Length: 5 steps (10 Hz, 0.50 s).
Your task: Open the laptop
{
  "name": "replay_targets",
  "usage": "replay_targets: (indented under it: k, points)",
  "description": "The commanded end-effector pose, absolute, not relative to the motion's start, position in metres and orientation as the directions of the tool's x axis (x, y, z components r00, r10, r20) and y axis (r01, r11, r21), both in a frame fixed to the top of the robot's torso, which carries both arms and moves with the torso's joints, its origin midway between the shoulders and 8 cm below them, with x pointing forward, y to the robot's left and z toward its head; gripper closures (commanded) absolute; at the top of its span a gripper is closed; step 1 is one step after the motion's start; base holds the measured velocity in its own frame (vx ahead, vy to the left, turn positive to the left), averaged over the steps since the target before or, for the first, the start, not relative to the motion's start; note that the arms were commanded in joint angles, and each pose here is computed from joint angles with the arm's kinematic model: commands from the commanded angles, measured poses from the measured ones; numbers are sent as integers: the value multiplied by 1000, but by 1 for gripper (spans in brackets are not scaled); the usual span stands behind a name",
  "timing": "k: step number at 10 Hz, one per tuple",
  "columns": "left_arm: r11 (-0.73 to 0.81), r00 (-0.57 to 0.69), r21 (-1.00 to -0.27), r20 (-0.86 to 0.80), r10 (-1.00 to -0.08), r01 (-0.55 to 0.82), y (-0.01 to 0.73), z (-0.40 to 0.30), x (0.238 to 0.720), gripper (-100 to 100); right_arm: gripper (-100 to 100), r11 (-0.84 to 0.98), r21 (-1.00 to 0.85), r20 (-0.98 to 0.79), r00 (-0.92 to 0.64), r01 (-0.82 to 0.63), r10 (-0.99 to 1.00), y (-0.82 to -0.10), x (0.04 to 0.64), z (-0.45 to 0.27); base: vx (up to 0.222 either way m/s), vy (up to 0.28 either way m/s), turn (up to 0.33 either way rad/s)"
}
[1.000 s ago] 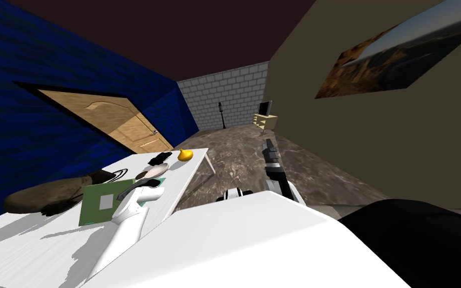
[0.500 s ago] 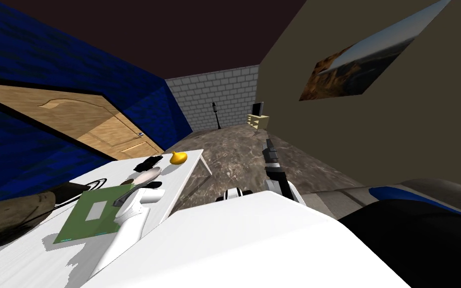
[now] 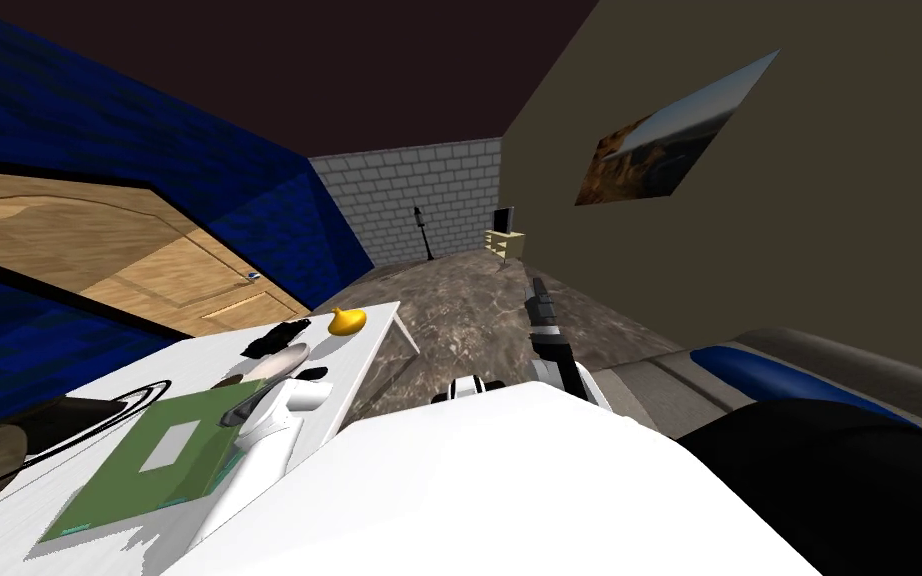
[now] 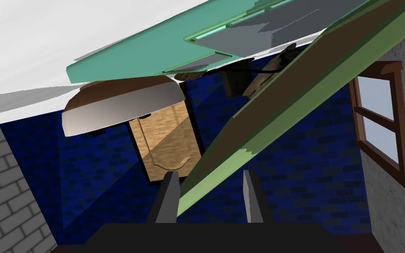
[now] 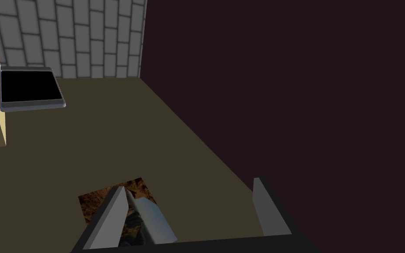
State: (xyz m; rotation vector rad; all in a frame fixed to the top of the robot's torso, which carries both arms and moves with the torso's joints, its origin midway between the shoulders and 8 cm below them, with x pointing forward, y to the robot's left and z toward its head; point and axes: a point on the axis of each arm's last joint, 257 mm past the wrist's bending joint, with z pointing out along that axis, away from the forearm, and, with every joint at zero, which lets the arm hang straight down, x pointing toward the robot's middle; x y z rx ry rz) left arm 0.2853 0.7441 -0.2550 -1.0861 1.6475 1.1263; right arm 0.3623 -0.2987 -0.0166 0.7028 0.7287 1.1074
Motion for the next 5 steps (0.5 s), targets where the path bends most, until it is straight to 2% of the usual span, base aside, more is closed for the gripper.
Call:
replay_targets:
  k: [1, 5]
  points:
    - [210, -268, 228, -946, -182, -951, 750, -232, 293, -100, 0, 290, 801, -163, 274, -525, 948, -299, 362, -17, -42, -26, 3]
    - [203, -267, 230, -948, -175, -952, 755, -208, 300, -100, 0, 289, 801, -163, 274, -525, 948, -299, 362, -17, -28, -21, -14]
